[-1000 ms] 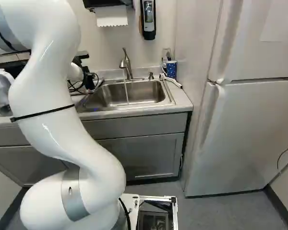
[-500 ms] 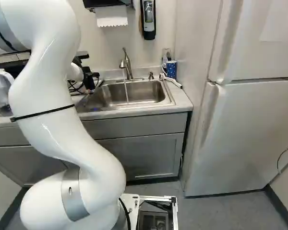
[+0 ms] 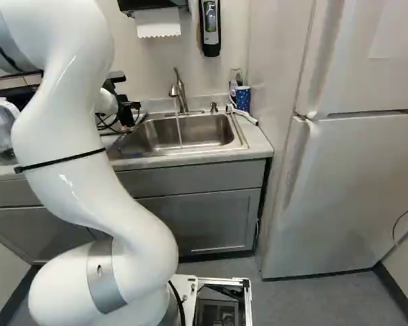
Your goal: Rinse the cup and place it in the tray
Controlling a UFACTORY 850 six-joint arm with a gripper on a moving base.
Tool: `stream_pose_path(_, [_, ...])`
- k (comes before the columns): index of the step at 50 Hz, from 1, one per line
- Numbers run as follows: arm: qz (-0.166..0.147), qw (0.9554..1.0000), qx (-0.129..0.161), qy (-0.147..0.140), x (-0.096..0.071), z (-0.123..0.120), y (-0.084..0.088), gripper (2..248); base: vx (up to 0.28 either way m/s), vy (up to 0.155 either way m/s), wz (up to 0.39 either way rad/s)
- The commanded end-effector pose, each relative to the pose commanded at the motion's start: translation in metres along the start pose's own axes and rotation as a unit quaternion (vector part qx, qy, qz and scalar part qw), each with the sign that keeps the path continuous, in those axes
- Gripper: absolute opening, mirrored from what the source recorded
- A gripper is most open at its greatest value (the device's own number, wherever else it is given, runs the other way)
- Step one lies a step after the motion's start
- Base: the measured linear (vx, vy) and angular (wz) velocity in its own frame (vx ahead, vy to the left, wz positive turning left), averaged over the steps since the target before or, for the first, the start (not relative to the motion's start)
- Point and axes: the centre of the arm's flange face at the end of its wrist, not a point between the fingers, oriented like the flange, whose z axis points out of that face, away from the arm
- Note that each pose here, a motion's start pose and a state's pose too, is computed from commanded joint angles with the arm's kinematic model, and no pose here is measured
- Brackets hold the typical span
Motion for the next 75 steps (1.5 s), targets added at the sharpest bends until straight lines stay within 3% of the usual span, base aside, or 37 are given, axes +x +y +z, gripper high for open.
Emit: stream_pose_path(75, [0.005, 0.9973, -0.001, 0.073, 0.077, -0.039, 0.004, 247, 0.0, 0.0, 0.0])
